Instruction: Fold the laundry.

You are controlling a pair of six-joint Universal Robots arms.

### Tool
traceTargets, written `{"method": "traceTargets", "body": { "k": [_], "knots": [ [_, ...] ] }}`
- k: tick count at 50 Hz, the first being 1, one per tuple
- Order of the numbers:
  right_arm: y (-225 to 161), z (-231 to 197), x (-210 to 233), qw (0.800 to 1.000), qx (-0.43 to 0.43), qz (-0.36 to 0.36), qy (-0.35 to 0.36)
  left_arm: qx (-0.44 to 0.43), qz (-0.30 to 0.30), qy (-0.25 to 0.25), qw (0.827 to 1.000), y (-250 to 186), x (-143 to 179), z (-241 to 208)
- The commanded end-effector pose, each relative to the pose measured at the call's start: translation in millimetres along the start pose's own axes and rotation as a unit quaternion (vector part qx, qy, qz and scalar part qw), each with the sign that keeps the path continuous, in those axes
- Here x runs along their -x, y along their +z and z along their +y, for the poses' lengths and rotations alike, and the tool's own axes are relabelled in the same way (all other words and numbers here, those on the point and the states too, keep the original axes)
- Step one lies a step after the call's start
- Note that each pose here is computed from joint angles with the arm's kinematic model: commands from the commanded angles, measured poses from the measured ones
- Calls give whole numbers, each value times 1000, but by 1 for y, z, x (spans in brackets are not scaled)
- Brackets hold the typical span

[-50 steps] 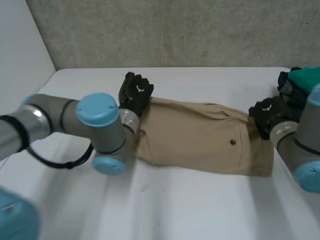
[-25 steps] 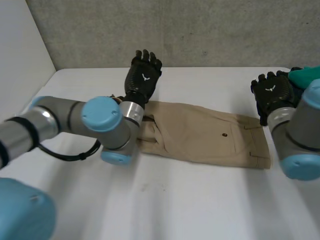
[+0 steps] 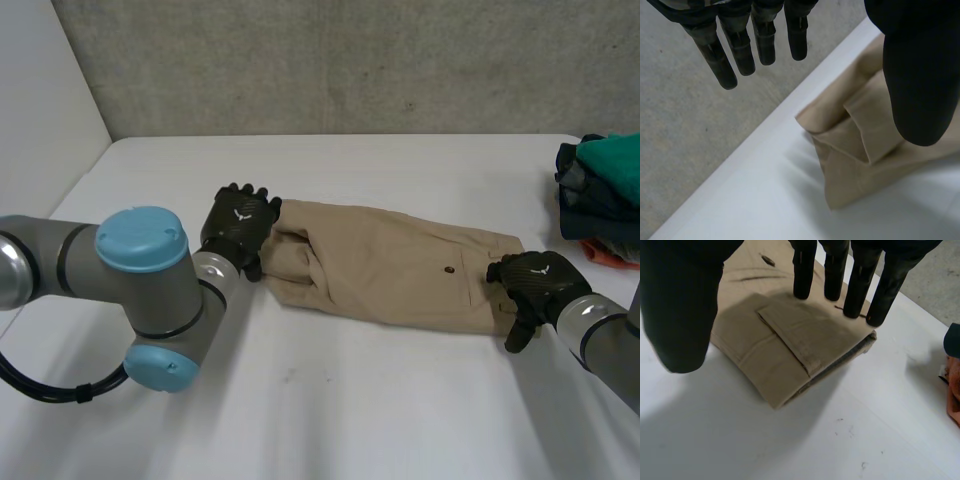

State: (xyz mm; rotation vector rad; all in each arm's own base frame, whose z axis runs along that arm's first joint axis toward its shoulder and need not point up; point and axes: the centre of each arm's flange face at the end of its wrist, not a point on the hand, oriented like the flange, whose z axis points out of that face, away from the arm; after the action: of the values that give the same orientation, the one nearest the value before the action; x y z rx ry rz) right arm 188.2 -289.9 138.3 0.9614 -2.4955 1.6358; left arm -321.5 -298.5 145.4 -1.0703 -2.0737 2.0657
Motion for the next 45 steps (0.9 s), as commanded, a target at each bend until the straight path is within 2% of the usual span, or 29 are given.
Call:
{"method": "traceTargets", "body": {
  "k": [1,8,12,16,22,26,28,31,32,35,36,39,40,44,45],
  "knots": [
    [21,9,0,1000,-19,14,-14,11,-7,0,1000,8,2,13],
    [28,13,-2,999,-16,20,-24,16,-4,-2,1000,1,1,11],
    [27,13,-19,998,-13,52,-26,7,-8,-3,1000,-7,6,0],
    [12,-5,-46,994,-28,94,-56,-4,-13,-5,1000,-17,13,-14],
    [3,5,-86,978,18,136,-159,-18,-21,-5,1000,-35,23,-30],
    [4,-4,-85,959,10,143,-244,-20,-24,-6,999,-42,27,-34],
    [5,-19,-75,951,-15,137,-278,-19,-25,-7,999,-44,28,-33],
    [6,-52,-30,930,-90,97,-342,-17,-25,-6,1000,-46,27,-33],
    [3,-66,-10,919,-130,78,-363,-17,-24,-6,1000,-46,27,-32],
    [2,-80,26,903,-188,30,-385,-15,-23,-6,1000,-47,26,-31],
    [3,-83,48,891,-221,-5,-397,-15,-22,-6,1000,-48,25,-31],
    [2,-82,78,869,-264,-56,-414,-15,-21,-6,1000,-48,25,-31],
    [0,-79,100,853,-287,-91,-427,-15,-20,-6,1000,-48,24,-31],
    [-5,-64,144,814,-322,-161,-455,-24,-22,-7,999,-46,24,-35],
    [-6,-63,147,812,-323,-166,-457,-27,-23,-7,999,-45,24,-37]
  ]
}}
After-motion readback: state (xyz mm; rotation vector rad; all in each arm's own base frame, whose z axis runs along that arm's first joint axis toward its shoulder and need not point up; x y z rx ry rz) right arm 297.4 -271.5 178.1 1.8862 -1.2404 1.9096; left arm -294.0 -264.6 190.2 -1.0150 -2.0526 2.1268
